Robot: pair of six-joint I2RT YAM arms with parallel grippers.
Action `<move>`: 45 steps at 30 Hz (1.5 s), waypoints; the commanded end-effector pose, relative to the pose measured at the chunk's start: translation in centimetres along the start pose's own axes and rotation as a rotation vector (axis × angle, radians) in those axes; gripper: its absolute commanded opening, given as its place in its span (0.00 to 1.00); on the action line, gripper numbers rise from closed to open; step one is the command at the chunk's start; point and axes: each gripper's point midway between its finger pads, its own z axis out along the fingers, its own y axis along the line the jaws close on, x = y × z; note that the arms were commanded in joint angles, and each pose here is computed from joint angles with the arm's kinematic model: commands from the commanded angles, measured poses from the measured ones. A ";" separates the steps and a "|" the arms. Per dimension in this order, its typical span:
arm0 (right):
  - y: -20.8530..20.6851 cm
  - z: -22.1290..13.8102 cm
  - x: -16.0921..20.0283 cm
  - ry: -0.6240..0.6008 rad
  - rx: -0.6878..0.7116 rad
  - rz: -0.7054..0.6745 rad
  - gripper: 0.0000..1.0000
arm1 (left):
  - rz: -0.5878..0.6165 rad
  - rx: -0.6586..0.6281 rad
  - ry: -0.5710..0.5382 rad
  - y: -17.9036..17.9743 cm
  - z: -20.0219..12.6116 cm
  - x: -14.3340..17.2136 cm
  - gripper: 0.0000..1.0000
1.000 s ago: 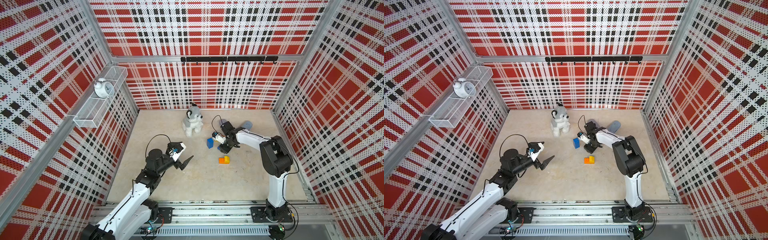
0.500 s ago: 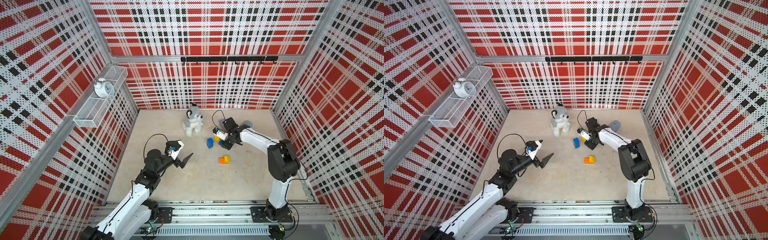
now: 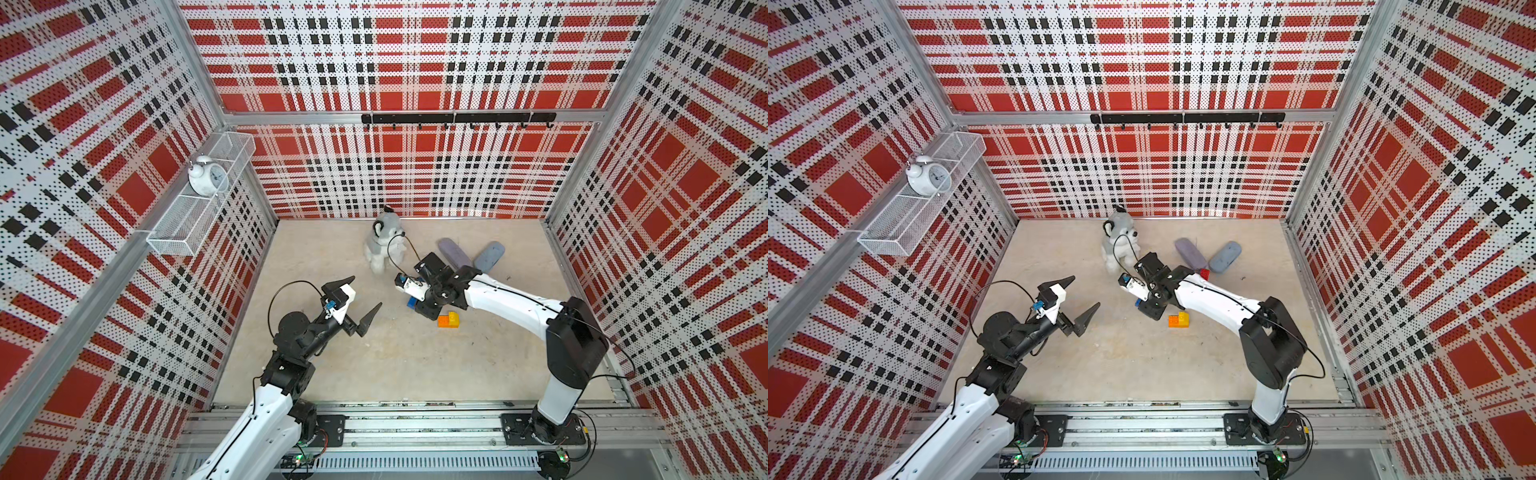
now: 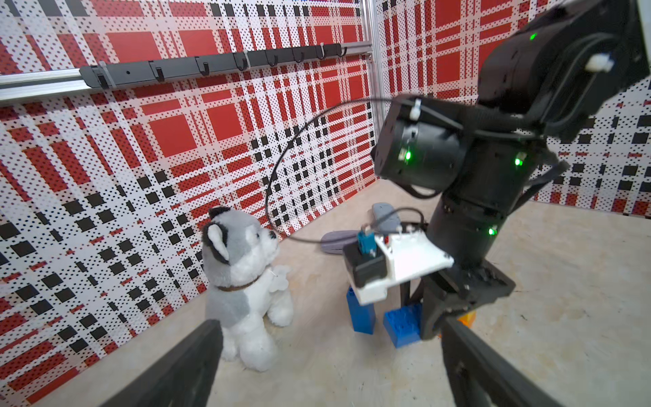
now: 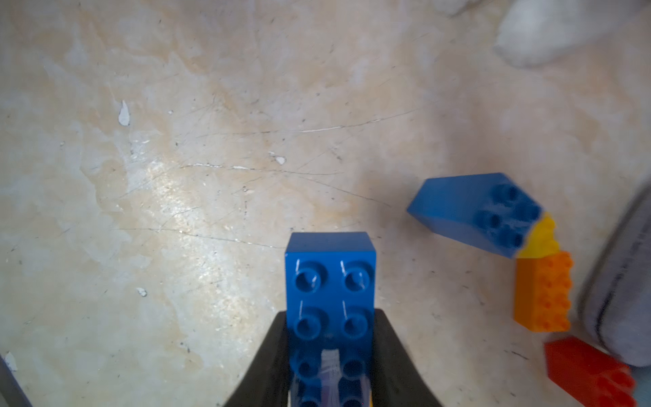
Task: Assemble a fork with lego
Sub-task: Pick up the lego brick from the center of the board, then place the lego brick at the center of the board, then pick up the lego brick from the center of the board.
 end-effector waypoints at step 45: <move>-9.2 -11.2 0.2 -0.012 0.212 -0.105 1.00 | -0.165 -0.080 0.018 1.7 0.3 1.2 0.98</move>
